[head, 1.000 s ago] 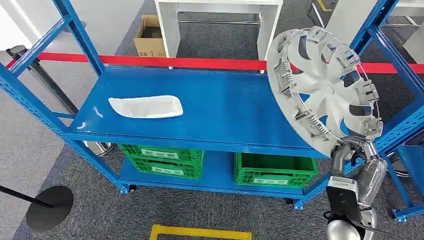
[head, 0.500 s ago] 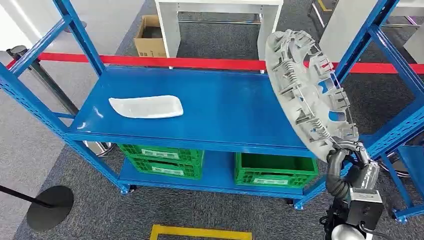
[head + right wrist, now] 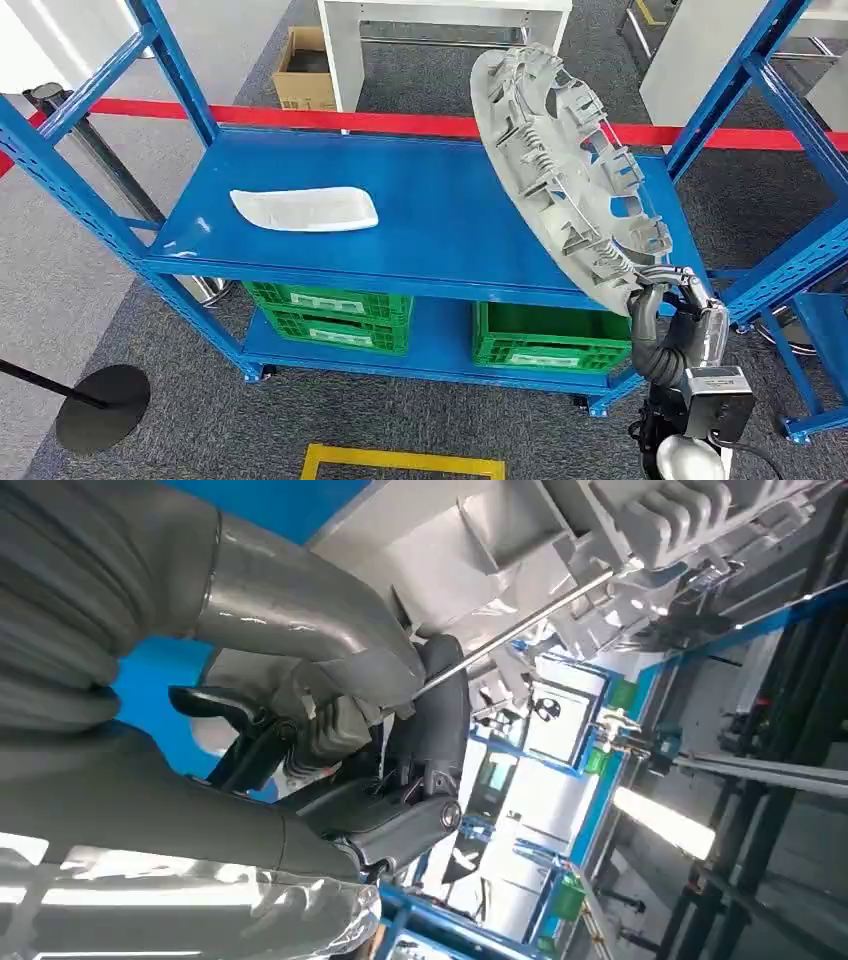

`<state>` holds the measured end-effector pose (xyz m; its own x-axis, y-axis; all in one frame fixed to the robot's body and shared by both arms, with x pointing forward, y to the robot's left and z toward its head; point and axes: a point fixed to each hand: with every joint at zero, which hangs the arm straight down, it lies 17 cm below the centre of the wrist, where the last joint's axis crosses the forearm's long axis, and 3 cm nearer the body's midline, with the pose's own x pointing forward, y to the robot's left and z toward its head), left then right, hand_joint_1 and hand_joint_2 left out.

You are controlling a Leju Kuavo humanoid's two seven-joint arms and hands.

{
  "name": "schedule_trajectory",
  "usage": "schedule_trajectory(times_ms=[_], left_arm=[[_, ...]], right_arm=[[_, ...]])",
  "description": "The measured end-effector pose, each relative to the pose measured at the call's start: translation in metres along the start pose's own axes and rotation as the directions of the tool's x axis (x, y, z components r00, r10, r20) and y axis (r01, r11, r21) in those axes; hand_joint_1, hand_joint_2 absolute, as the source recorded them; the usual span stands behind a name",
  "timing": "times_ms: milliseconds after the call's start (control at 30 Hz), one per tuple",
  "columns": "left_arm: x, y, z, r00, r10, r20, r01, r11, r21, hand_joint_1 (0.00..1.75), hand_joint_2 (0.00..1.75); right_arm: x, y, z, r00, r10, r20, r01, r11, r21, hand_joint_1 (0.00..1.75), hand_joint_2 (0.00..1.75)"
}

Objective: Take the parts from the cabinet and place them on the table.

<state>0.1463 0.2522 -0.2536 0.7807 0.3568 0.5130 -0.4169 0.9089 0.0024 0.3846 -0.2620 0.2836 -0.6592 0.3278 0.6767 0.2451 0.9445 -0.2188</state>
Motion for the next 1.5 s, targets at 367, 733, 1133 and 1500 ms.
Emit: schedule_trajectory(times_ms=[367, 733, 1133, 1500], left_arm=[[0.001, -0.006, 0.001, 0.999, 0.043, 0.001, -0.043, 0.999, -0.010, 0.00, 0.00], [0.006, -0.008, 0.000, 0.998, 0.059, 0.011, -0.059, 0.998, -0.023, 0.00, 0.00], [0.003, -0.013, 0.002, 0.997, 0.075, 0.004, -0.075, 0.997, -0.031, 0.00, 0.00], [0.003, -0.014, 0.003, 0.997, 0.081, 0.003, -0.081, 0.996, -0.040, 0.00, 0.00]], right_arm=[[-0.005, 0.008, -0.006, 0.999, 0.041, -0.014, -0.041, 0.999, 0.026, 1.75, 1.75], [-0.008, 0.012, -0.004, 0.998, 0.065, -0.027, -0.064, 0.997, 0.034, 1.75, 1.75], [-0.012, 0.014, -0.002, 0.996, 0.084, -0.041, -0.082, 0.995, 0.050, 1.75, 1.75], [-0.017, 0.015, 0.002, 0.993, 0.102, -0.056, -0.099, 0.993, 0.057, 1.75, 1.75]])
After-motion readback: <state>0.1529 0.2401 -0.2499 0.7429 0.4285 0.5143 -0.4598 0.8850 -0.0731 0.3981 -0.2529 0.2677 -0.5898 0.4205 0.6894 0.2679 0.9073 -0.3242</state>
